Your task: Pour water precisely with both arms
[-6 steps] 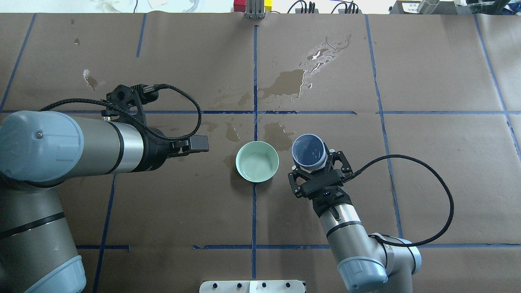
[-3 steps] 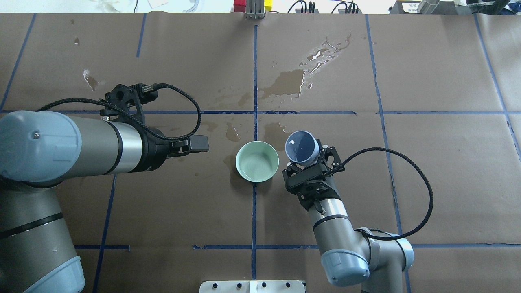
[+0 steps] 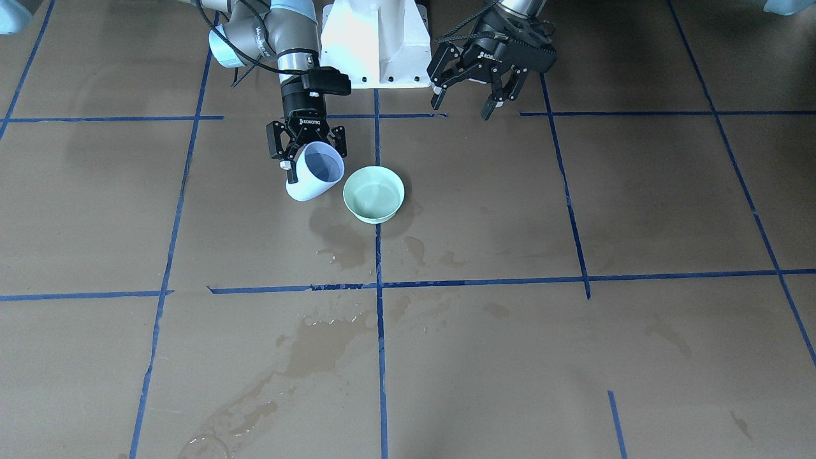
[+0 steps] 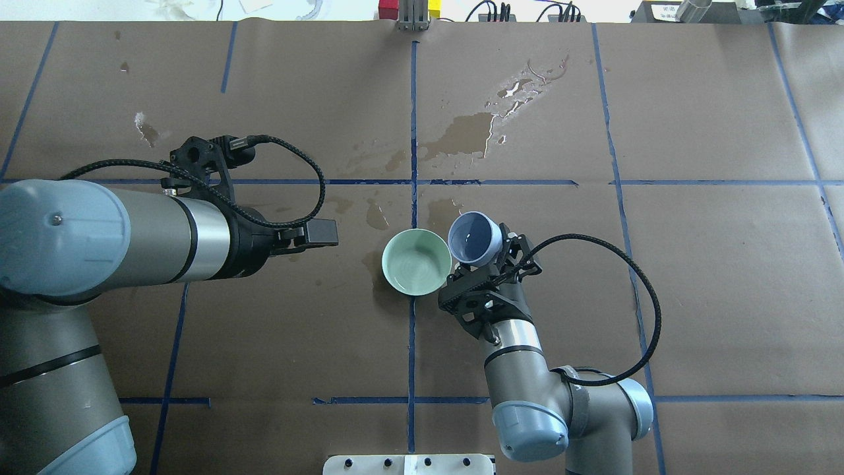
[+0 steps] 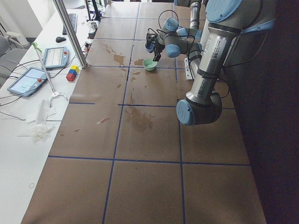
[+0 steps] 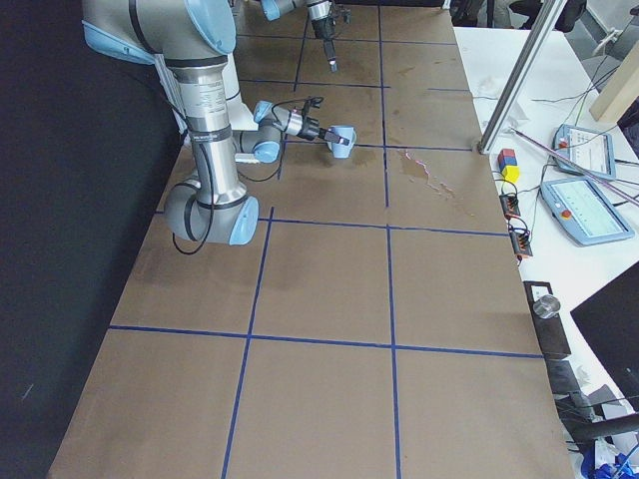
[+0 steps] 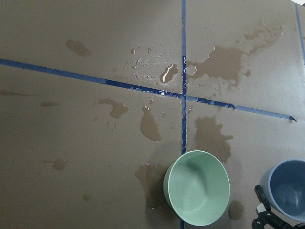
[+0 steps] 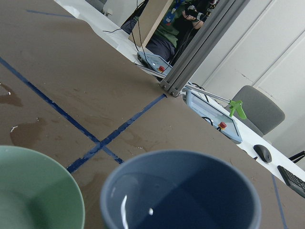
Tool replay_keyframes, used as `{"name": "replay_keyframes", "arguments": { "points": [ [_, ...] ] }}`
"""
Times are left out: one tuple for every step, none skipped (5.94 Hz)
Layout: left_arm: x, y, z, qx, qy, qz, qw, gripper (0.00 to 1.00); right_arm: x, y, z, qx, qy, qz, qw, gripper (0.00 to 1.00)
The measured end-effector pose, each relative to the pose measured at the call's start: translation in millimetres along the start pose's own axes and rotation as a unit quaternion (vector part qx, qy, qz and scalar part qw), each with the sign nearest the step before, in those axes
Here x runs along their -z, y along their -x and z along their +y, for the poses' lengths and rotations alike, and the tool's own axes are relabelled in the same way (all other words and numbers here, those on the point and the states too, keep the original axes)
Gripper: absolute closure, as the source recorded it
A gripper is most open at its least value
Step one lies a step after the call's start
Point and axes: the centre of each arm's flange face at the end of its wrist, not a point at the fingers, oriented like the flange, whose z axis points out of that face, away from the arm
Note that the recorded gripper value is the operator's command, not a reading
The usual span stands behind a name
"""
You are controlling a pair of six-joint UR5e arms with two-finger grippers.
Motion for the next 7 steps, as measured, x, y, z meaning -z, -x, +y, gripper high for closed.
{"name": "replay_keyframes", "arguments": {
  "points": [
    [0.5, 3.8, 0.7, 0.0, 0.0, -0.003, 1.0, 0.0, -0.6, 3.8, -4.6, 0.024, 0.003, 0.003, 0.9997, 0.77],
    [1.3, 6.7, 1.2, 0.001, 0.001, -0.004, 1.0, 0.0, -0.8, 5.9, -6.5, 0.035, 0.005, 0.005, 0.9994, 0.77],
    [2.4, 7.8, 1.6, 0.001, 0.001, -0.004, 1.0, 0.0, -0.9, 8.4, -7.8, 0.044, 0.008, 0.007, 0.999, 0.77],
    [2.7, 9.2, 1.8, 0.001, 0.001, -0.005, 1.0, 0.0, -1.4, 11.3, -8.2, 0.057, 0.014, 0.01, 0.9982, 0.77],
    [3.5, 12.0, 2.4, 0.001, 0.001, -0.007, 1.0, 0.0, -2.3, 13.1, -7.0, 0.076, 0.02, 0.013, 0.9968, 0.77],
    [4.6, 14.0, 2.8, 0.001, 0.001, -0.008, 1.0, 0.0, -2.8, 13.8, -5.9, 0.097, 0.023, 0.015, 0.9949, 0.77],
    [4.8, 15.0, 3.0, 0.001, 0.001, -0.008, 1.0, 0.0, -2.9, 14.0, -5.7, 0.117, 0.024, 0.017, 0.9927, 0.77]
  ]
}}
